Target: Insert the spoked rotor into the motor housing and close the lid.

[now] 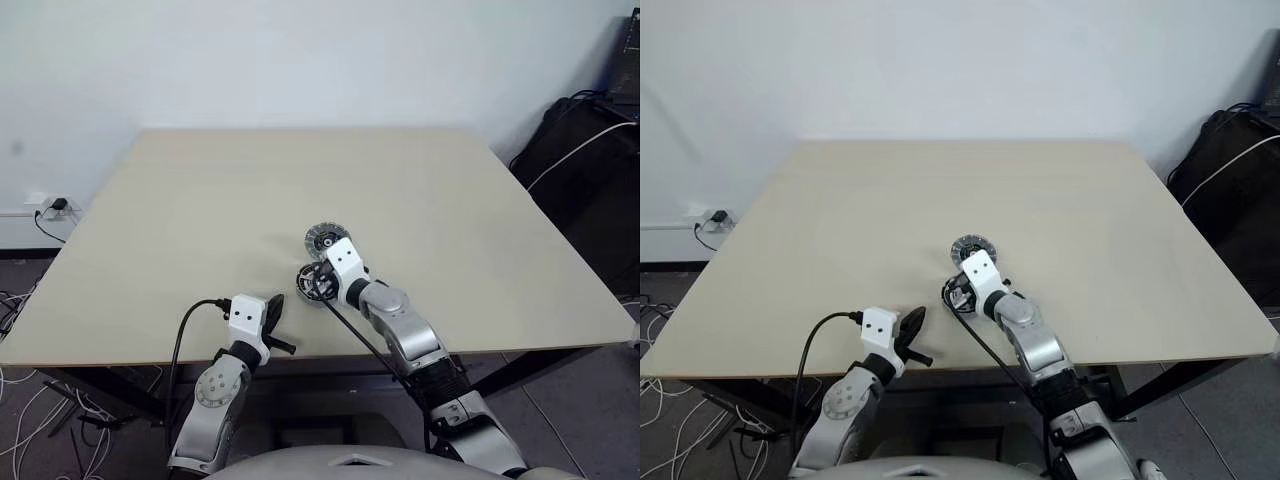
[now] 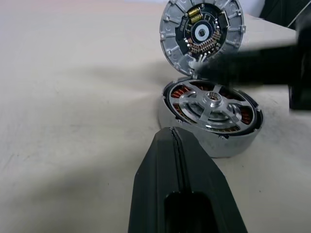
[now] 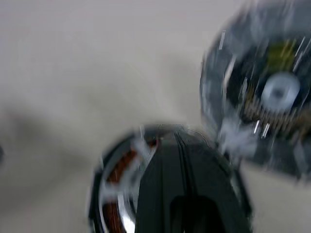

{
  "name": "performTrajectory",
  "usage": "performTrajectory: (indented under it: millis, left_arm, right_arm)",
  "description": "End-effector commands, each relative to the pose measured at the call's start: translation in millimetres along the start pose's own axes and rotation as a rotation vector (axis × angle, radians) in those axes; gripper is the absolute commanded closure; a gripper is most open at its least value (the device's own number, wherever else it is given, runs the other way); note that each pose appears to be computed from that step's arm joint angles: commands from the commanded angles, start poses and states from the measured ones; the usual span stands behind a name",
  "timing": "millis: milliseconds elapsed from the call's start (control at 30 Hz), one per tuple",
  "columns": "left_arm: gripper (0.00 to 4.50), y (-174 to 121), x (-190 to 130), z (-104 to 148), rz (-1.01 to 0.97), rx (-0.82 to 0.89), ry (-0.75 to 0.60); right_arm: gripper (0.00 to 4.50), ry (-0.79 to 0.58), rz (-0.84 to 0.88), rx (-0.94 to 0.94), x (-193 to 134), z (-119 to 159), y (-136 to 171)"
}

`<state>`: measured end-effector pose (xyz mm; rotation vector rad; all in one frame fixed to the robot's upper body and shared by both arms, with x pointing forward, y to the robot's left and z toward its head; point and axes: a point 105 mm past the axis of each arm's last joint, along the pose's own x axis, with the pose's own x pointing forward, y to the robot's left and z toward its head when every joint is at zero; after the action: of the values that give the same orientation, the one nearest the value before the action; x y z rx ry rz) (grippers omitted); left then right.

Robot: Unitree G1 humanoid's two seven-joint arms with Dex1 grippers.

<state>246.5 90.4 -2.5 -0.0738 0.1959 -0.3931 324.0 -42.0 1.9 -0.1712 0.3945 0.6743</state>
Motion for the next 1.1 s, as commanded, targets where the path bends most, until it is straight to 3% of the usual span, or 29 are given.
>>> performTrajectory:
  millis: [33,133,367,533,767,1100]
  left_arm:
    - [4.48,0.3,0.6,13.0,0.007,0.013,-0.054]
    - [4.48,0.7,0.2,12.7,0.009,0.012,-0.052]
    - [4.48,-0.4,1.3,12.6,0.0,0.016,-0.05]
    - [4.48,-0.6,2.5,12.8,-0.001,0.015,-0.05]
    - [4.48,-2.4,2.4,11.6,0.0,0.01,-0.05]
    - [4.48,-5.3,3.3,10.9,-0.009,0.011,-0.051]
  right_arm:
    - [4.5,0.072,0.029,-0.02,-2.1,-14.6,3.9]
    - [4.5,0.088,0.034,-0.032,-4.2,-18.3,5.2]
    - [4.5,-0.076,0.013,-0.026,-7.9,25.4,-1.6]
    - [4.5,0.007,-0.002,-0.219,-12.7,33.3,-5.1]
    - [4.5,0.106,0.188,-0.395,-25.2,46.2,1.2]
    - [4.5,0.27,0.413,-0.62,-33.2,38.5,6.2]
